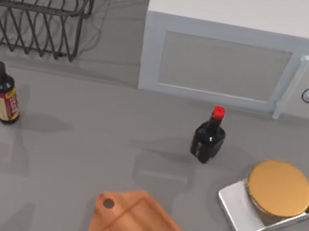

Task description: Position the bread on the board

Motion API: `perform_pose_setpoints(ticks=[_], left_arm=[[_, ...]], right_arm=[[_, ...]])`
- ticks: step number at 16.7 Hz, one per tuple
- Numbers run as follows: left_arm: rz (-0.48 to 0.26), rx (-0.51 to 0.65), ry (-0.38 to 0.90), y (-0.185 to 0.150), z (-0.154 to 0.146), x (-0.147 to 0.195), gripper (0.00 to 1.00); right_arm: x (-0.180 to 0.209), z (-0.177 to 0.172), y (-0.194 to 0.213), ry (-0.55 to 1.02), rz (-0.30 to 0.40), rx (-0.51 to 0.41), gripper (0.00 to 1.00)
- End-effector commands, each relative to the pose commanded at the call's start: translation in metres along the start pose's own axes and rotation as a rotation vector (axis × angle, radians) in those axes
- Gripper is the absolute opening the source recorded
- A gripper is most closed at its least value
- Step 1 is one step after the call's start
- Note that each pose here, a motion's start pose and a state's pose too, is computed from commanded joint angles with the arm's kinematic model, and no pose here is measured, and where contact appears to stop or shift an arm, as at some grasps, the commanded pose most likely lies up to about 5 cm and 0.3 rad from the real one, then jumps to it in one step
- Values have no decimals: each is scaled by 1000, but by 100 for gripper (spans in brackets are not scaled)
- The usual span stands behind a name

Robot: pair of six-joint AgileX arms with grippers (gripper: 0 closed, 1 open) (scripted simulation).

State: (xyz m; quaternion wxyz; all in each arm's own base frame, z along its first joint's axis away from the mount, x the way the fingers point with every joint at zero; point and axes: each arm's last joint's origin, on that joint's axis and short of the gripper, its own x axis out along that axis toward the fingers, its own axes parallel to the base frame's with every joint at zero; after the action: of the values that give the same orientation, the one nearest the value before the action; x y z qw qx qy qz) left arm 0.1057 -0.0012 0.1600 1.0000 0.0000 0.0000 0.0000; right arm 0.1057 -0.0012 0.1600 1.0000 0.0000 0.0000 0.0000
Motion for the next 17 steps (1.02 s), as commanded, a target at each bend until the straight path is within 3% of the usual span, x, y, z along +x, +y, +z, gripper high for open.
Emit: perform_pose_setpoints(ticks=[4,8,13,17], left_arm=[[9,3,21,1,6,0,100],[44,19,147,5,40,6,100],[82,37,492,16,88,50,100],[91,32,872,33,94,119,100]], right_arm=[[0,0,0,0,0,0,100],[0,0,0,0,0,0,100],[0,0,0,0,0,0,100],[0,0,0,0,0,0,100]])
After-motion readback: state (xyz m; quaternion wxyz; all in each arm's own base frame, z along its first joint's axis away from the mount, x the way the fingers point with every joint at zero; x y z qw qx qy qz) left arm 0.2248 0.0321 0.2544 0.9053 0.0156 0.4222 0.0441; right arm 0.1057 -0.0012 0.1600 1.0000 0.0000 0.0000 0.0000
